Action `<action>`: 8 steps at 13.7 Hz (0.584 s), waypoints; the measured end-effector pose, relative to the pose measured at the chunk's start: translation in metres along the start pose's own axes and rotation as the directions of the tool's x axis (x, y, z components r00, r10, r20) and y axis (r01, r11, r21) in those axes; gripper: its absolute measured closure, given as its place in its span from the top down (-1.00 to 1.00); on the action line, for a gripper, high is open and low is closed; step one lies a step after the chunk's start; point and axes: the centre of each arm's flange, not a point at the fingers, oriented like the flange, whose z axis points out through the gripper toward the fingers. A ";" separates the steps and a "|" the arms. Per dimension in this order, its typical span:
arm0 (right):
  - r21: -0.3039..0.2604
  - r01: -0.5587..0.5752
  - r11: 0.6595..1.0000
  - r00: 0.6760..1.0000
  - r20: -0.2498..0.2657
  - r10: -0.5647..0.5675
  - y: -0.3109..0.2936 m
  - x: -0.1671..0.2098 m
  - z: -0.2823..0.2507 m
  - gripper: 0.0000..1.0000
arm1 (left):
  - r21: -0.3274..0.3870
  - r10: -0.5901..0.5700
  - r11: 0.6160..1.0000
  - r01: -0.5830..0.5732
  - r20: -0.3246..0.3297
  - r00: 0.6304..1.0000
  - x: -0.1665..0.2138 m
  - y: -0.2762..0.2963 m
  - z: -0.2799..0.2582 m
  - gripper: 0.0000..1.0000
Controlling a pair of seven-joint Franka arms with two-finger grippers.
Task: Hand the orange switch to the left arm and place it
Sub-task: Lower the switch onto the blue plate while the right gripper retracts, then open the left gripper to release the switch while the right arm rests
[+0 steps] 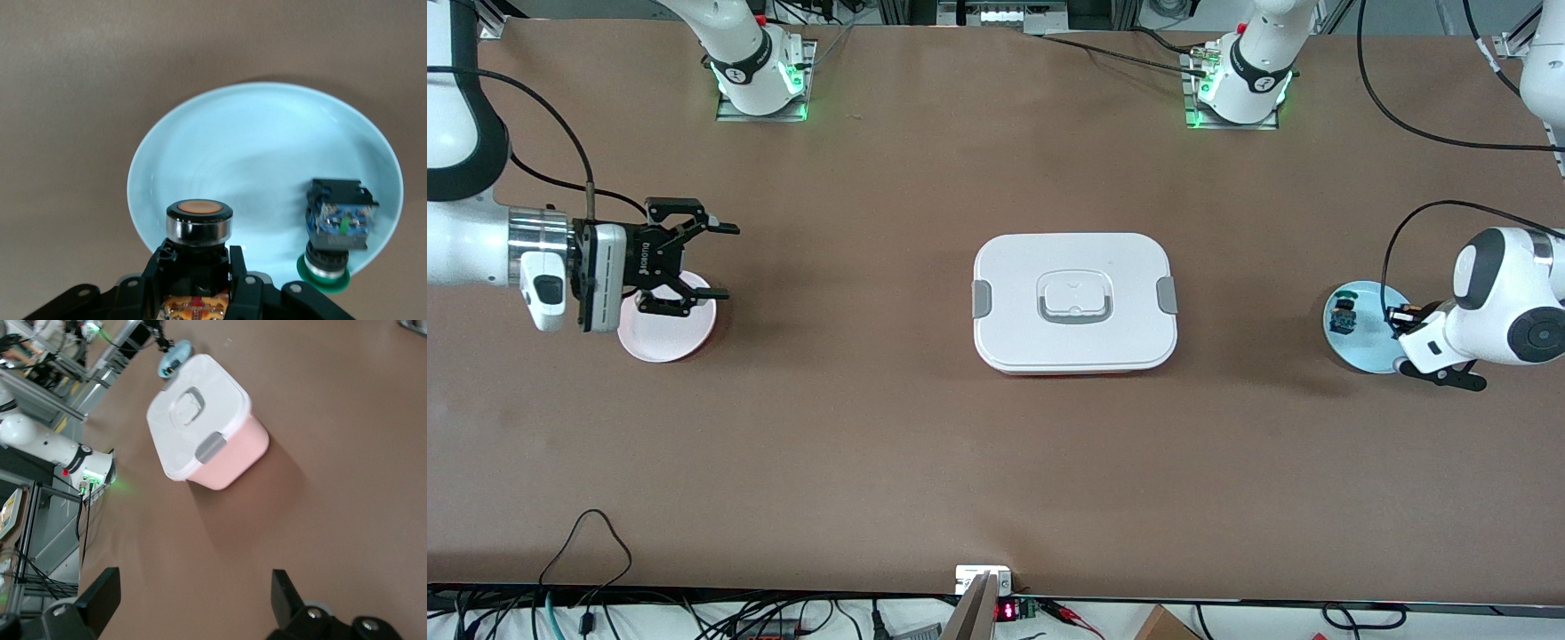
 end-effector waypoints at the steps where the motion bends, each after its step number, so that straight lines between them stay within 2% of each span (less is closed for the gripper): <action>1: -0.035 -0.074 0.997 0.996 0.047 0.076 0.002 -0.004 -0.002 1.00 | -0.002 0.002 1.000 -0.002 -0.001 1.000 0.004 -0.001 0.004 -0.19; 3: -0.124 -0.227 0.966 0.961 0.132 0.243 0.004 -0.011 -0.005 1.00 | -0.003 0.007 1.000 -0.007 -0.003 1.000 0.012 -0.004 0.012 -0.19; 4: -0.165 -0.299 0.940 0.930 0.170 0.326 0.002 -0.014 -0.008 1.00 | -0.002 0.011 1.000 -0.011 -0.017 1.000 0.016 -0.004 0.015 -0.19; 6: -0.273 -0.391 0.879 0.865 0.219 0.452 -0.002 -0.018 -0.016 1.00 | -0.004 0.016 1.000 -0.017 -0.043 0.999 0.024 -0.003 0.019 -0.19; 8: -0.384 -0.428 0.818 0.807 0.246 0.537 -0.008 -0.018 -0.027 1.00 | -0.008 0.020 1.000 -0.020 -0.047 0.999 0.027 -0.001 0.022 -0.19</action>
